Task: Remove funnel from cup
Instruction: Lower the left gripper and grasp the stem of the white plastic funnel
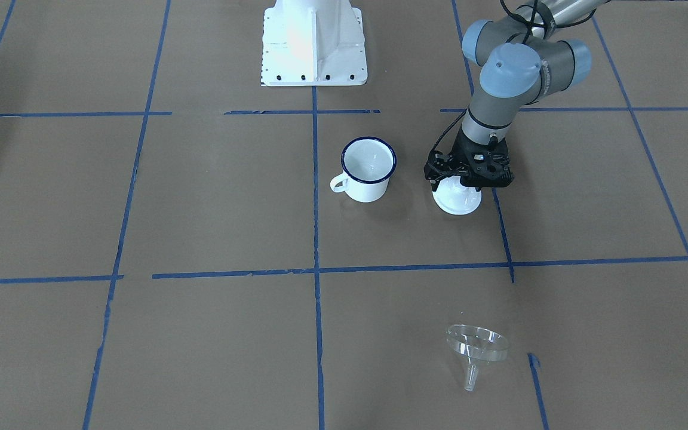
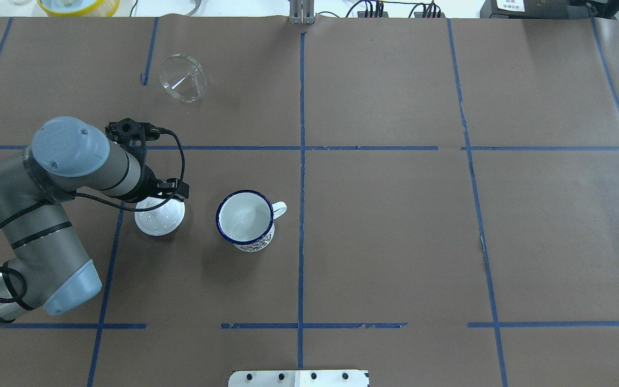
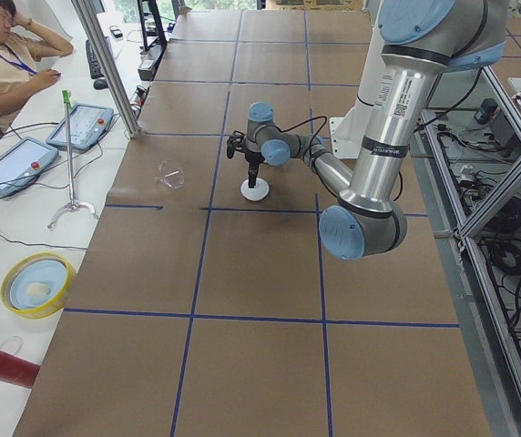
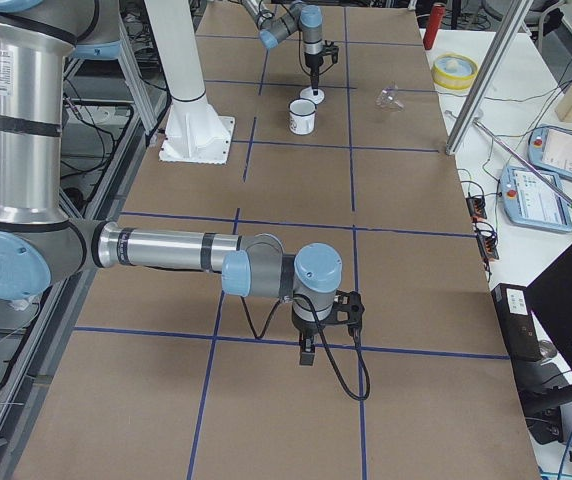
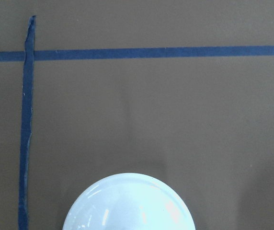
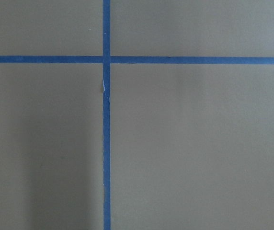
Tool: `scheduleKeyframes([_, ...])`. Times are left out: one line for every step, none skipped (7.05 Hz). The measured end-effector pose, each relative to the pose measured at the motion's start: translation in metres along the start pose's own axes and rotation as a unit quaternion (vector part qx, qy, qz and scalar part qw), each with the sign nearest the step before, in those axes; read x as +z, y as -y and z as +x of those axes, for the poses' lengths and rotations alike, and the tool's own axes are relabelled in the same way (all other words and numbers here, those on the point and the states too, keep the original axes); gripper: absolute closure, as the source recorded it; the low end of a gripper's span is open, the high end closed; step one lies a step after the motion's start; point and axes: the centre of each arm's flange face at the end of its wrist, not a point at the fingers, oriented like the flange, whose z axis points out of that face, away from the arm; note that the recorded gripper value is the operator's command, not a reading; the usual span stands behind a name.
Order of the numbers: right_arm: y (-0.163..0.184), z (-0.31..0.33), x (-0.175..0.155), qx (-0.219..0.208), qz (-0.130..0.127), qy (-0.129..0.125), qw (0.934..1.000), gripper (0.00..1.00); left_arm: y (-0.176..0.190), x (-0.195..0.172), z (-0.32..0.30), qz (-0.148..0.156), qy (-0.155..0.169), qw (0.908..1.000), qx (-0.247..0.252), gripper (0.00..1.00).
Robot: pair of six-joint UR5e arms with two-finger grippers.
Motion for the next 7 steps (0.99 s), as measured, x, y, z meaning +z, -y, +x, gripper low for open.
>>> scheduleKeyframes([0.000, 0.000, 0.000, 0.000, 0.000, 0.000, 1.0000, 0.00, -0.001, 0.001, -0.001, -0.001, 0.002, 1.0000, 0.000, 0.00])
scheduleKeyframes([0.000, 0.000, 0.000, 0.000, 0.000, 0.000, 1.0000, 0.00, -0.001, 0.002, -0.002, -0.002, 0.004, 1.0000, -0.001, 0.00])
scheduleKeyframes([0.000, 0.000, 0.000, 0.000, 0.000, 0.000, 1.0000, 0.00, -0.002, 0.002, -0.005, -0.003, 0.005, 1.0000, -0.001, 0.00])
scheduleKeyframes([0.000, 0.000, 0.000, 0.000, 0.000, 0.000, 1.0000, 0.00, -0.004, 0.003, -0.010, -0.004, 0.008, 1.0000, -0.002, 0.00])
scheduleKeyframes([0.000, 0.000, 0.000, 0.000, 0.000, 0.000, 1.0000, 0.00, -0.006, 0.004, -0.014, -0.006, 0.011, 0.9999, -0.003, 0.00])
scheduleKeyframes([0.000, 0.000, 0.000, 0.000, 0.000, 0.000, 1.0000, 0.00, -0.007, 0.005, -0.016, -0.006, 0.012, 0.9999, -0.003, 0.00])
scheduleKeyframes([0.000, 0.000, 0.000, 0.000, 0.000, 0.000, 1.0000, 0.00, -0.007, 0.005, -0.016, -0.007, 0.012, 0.9999, -0.003, 0.05])
